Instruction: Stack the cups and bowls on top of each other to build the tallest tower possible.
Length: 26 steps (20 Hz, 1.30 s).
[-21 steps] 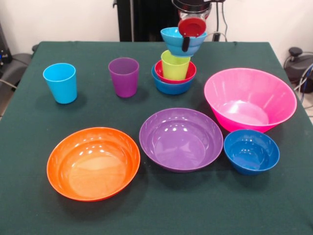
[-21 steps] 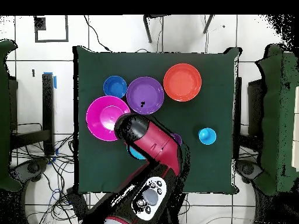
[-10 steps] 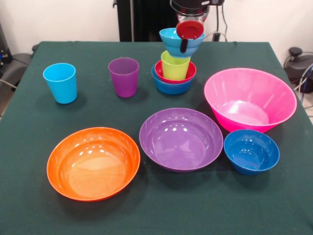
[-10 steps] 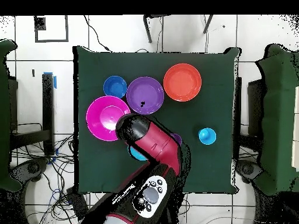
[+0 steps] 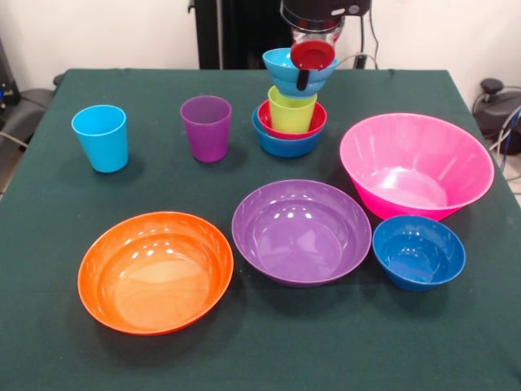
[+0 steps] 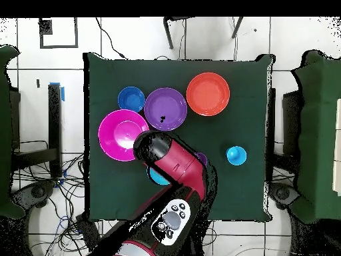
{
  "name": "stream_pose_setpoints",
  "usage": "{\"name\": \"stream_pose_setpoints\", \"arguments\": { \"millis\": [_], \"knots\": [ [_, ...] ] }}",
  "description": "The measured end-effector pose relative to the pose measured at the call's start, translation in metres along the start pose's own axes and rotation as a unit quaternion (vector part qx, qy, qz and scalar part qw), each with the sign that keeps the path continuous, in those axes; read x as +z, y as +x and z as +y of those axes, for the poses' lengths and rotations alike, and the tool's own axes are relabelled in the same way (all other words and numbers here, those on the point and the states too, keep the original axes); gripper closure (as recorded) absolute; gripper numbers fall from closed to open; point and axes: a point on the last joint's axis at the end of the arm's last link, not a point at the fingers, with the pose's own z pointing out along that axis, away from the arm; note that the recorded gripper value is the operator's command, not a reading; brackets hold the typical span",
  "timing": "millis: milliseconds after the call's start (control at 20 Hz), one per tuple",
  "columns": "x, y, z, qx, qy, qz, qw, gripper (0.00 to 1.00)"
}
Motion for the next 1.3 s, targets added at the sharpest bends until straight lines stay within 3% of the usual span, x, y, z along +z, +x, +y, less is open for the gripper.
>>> {"name": "stream_pose_setpoints", "arguments": {
  "millis": [1300],
  "knots": [
    [-0.0039, -0.0097, -0.0017, 0.007, -0.001, -0.008, 0.9999, 1.00]
  ]
}}
